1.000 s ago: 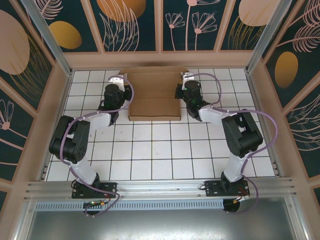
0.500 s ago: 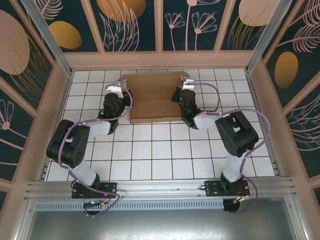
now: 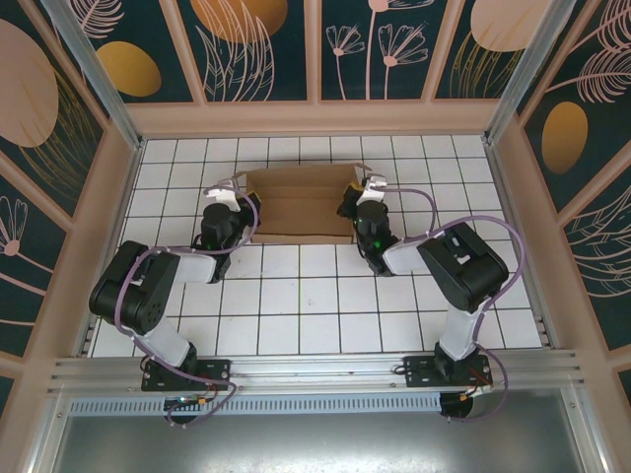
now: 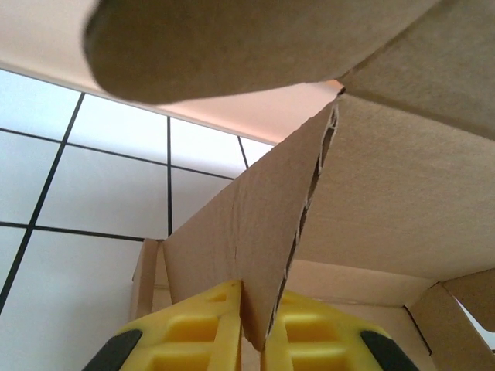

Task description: Fold the paper box

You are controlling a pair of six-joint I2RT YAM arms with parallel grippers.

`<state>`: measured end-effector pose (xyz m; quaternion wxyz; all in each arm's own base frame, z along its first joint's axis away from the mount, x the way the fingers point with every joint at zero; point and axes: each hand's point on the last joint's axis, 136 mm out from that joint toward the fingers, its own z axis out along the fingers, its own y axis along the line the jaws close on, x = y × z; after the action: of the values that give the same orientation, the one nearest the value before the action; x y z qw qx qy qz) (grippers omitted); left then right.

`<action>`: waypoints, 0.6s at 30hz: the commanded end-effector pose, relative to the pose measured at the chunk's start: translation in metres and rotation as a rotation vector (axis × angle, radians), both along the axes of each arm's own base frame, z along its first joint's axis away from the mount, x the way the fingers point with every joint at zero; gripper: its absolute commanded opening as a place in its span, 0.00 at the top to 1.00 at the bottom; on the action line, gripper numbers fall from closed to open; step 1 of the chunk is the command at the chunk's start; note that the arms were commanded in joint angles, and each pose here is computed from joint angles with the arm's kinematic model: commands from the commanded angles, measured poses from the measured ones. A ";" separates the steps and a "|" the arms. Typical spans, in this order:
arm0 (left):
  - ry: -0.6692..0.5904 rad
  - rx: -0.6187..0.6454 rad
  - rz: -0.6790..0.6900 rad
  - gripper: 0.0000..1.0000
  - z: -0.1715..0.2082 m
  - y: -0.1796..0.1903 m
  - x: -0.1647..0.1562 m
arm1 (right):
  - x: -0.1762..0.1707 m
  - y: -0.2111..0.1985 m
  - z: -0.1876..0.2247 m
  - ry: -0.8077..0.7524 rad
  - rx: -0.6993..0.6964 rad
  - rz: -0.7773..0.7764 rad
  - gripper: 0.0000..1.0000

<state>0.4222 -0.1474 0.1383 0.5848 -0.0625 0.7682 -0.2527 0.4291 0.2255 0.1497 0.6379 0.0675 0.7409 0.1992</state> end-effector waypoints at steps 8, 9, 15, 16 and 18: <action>0.163 -0.042 0.021 0.87 -0.042 0.002 -0.026 | -0.038 0.017 -0.068 0.220 0.026 0.114 0.95; 0.170 -0.046 0.022 0.87 -0.043 0.002 -0.026 | -0.039 0.017 -0.069 0.228 0.036 0.115 0.95; 0.180 -0.062 0.013 0.86 -0.042 0.000 -0.027 | -0.046 0.022 -0.084 0.289 0.090 0.134 0.95; 0.179 -0.062 0.012 0.85 -0.042 0.000 -0.027 | -0.047 0.024 -0.085 0.291 0.090 0.140 0.95; 0.179 -0.066 0.006 0.85 -0.041 -0.001 -0.028 | -0.047 0.023 -0.086 0.292 0.087 0.133 0.96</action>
<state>0.3985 -0.1451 0.0965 0.5193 -0.1054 0.8079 -0.2580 0.4093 0.2428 0.1436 0.6055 0.0916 0.7352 0.2905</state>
